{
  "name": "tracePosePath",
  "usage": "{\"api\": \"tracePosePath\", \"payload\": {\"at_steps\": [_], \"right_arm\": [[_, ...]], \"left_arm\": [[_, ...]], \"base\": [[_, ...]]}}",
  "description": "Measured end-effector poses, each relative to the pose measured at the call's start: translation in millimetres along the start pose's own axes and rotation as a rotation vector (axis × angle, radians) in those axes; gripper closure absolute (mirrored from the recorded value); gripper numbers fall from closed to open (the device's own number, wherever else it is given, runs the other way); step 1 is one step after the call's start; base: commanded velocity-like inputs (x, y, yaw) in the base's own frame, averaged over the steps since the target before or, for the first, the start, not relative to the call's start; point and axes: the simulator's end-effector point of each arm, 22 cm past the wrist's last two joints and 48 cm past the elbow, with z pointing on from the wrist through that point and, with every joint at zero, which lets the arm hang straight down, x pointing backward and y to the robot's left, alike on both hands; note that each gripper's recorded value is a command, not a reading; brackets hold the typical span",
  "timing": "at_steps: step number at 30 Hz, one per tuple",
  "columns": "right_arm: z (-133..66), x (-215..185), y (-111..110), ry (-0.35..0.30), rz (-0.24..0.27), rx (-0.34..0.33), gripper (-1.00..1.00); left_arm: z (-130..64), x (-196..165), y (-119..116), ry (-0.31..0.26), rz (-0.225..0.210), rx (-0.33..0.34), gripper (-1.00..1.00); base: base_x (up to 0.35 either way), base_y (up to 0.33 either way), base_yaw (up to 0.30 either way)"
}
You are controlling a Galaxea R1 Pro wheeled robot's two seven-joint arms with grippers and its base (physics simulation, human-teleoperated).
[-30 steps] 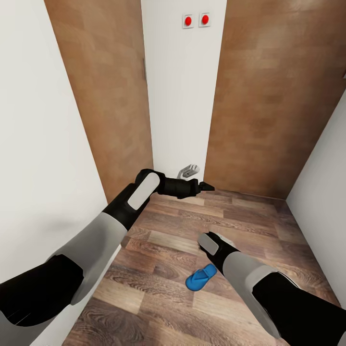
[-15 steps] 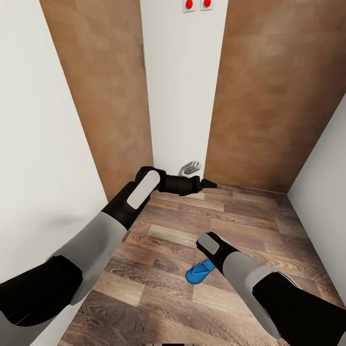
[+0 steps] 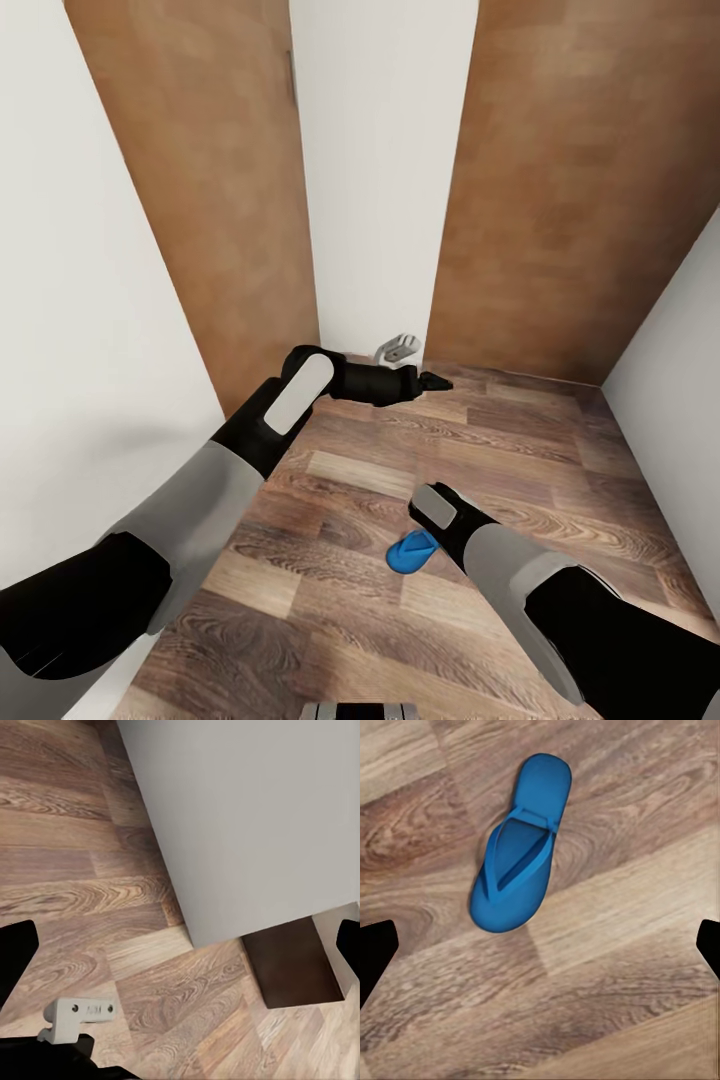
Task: In the bedroom, move the book from the bed onto either nightstand, and place the two sandals side by side next to the bed.
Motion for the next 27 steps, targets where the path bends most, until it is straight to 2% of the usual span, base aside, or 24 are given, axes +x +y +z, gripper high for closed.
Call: {"api": "tracePosePath", "payload": {"at_steps": [6,11,21,27], "right_arm": [[12.0,12.7,-5.3,0.036,-0.019,0.021,-1.0],[20.5,32.3,-8.6,0.109,-0.071,0.032,-1.0],[34.8,45.6,-2.9,0.145,-0.088,0.022,-1.0],[45.1,56.2,12.8,0.168,-0.087,-0.052,-1.0]], "left_arm": [[8.0,6.4,13.4,0.013,-0.02,0.0,-1.0],[14.7,12.0,24.0,0.024,-0.035,0.0,-1.0],[27.4,23.5,44.9,0.045,-0.069,0.003,-1.0],[34.4,29.3,52.8,0.054,-0.082,0.015,-1.0]], "base": [[0.0,0.0,0.0],[0.0,0.0,0.0],[0.0,0.0,0.0],[0.0,0.0,0.0]]}}
